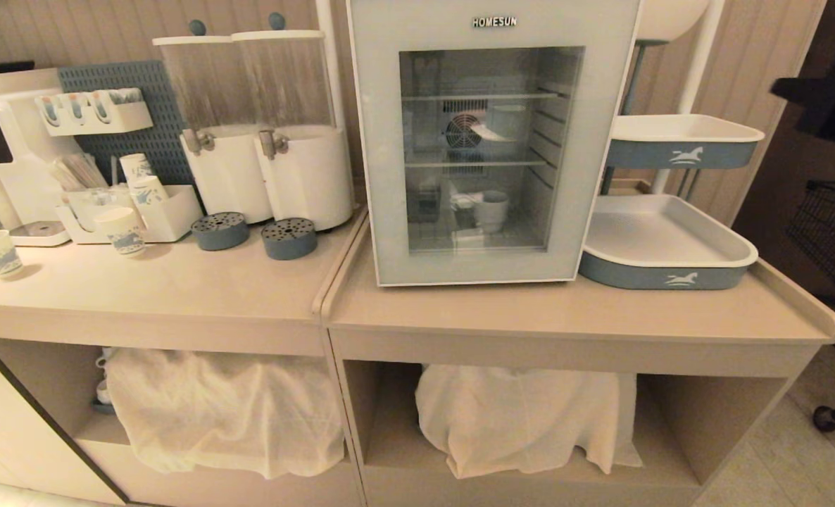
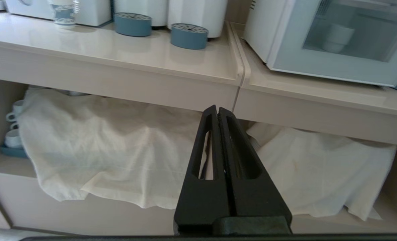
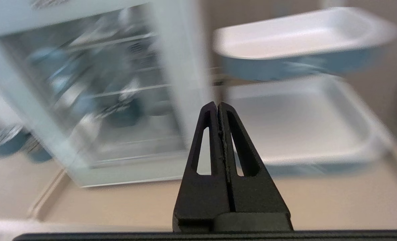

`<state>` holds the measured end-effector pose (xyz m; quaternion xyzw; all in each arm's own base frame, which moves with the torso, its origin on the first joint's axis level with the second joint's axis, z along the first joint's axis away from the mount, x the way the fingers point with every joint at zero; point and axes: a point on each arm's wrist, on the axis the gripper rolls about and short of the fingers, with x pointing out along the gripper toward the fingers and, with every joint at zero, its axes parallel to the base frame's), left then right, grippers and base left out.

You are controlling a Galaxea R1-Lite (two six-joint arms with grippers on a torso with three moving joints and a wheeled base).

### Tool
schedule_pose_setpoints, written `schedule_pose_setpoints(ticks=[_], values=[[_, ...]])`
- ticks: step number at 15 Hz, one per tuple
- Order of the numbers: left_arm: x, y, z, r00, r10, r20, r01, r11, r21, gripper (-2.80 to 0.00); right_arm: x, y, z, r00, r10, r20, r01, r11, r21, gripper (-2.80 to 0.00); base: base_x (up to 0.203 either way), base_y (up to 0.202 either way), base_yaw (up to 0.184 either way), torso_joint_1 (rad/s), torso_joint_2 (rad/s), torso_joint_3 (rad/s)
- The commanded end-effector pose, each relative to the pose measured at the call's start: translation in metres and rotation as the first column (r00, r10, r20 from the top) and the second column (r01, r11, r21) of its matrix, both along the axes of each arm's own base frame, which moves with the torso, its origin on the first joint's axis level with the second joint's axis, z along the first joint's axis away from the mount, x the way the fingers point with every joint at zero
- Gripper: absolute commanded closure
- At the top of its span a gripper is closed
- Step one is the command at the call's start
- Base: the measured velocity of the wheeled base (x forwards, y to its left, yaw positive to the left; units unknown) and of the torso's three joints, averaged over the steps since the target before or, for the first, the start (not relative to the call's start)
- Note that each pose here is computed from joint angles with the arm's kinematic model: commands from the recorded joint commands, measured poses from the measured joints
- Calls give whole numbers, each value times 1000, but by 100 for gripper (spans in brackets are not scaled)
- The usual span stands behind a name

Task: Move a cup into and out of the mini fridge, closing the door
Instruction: Open the freezer door

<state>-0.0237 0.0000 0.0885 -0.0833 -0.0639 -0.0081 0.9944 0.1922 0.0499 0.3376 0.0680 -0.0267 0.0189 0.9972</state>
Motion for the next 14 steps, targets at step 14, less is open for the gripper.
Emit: schedule_pose_setpoints(ticks=[14], values=[[3,0,-11,999,-1,-37,1,1000,-1,0,-264,-55,-145,938,-261,226,220,957,191,0,0,0,0,0,0,0]])
